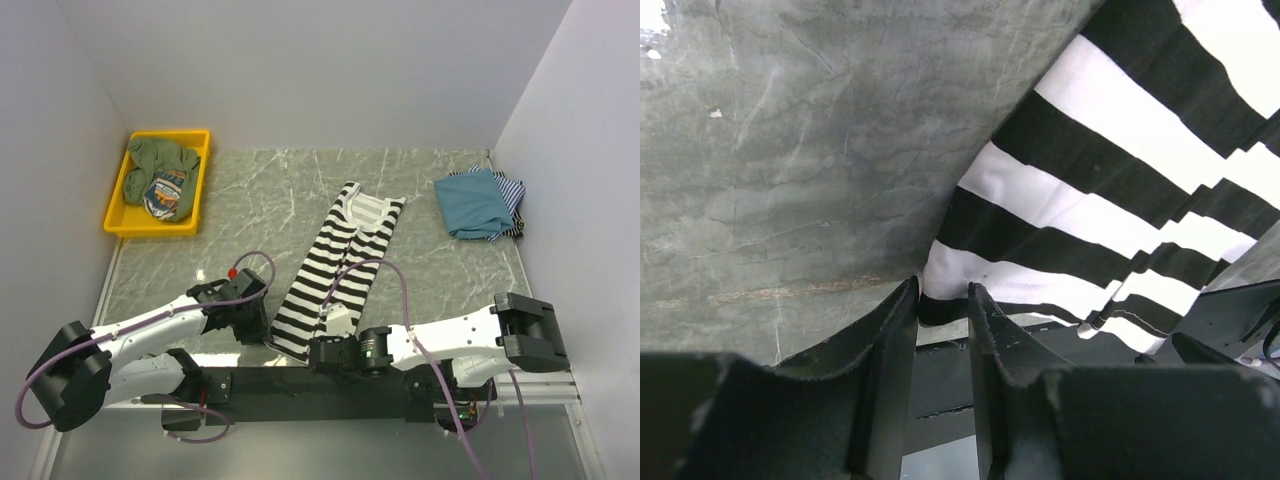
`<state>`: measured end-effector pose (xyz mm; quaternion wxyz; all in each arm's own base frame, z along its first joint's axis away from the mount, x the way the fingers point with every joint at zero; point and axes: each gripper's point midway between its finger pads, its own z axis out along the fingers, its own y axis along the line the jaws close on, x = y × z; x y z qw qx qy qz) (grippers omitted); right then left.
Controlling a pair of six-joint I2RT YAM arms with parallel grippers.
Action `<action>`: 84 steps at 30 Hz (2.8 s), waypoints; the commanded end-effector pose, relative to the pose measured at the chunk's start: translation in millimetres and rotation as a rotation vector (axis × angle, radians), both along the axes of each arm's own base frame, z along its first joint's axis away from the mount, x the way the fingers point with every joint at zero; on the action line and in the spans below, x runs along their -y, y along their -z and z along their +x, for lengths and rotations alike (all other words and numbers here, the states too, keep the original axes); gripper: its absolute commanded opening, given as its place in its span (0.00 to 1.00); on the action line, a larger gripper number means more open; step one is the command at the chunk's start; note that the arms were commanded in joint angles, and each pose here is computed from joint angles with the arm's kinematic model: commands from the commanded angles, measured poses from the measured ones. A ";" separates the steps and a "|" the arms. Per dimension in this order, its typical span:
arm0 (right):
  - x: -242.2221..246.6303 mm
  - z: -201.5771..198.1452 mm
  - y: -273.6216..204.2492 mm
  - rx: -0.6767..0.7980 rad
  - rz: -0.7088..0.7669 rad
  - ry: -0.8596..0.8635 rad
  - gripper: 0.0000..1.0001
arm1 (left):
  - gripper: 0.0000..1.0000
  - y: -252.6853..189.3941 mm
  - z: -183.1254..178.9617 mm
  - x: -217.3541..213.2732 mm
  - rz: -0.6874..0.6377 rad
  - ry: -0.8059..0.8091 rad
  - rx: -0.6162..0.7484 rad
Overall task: Fold and stack the tank tops
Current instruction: Fold the tank top
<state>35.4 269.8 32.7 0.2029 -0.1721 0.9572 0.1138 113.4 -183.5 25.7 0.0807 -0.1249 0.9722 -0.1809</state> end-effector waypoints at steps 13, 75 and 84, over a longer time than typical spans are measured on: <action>-11.6 -2.4 5.6 0.058 -0.043 -0.023 0.42 | 0.32 3.0 4.1 0.9 0.007 -0.009 0.012; 72.4 194.8 -37.5 0.144 -0.119 0.315 0.03 | 0.01 -90.7 289.0 156.0 -0.082 -0.021 0.363; 90.6 206.1 -21.6 0.116 -0.135 0.374 0.03 | 0.01 -69.9 308.3 180.4 -0.114 0.001 0.345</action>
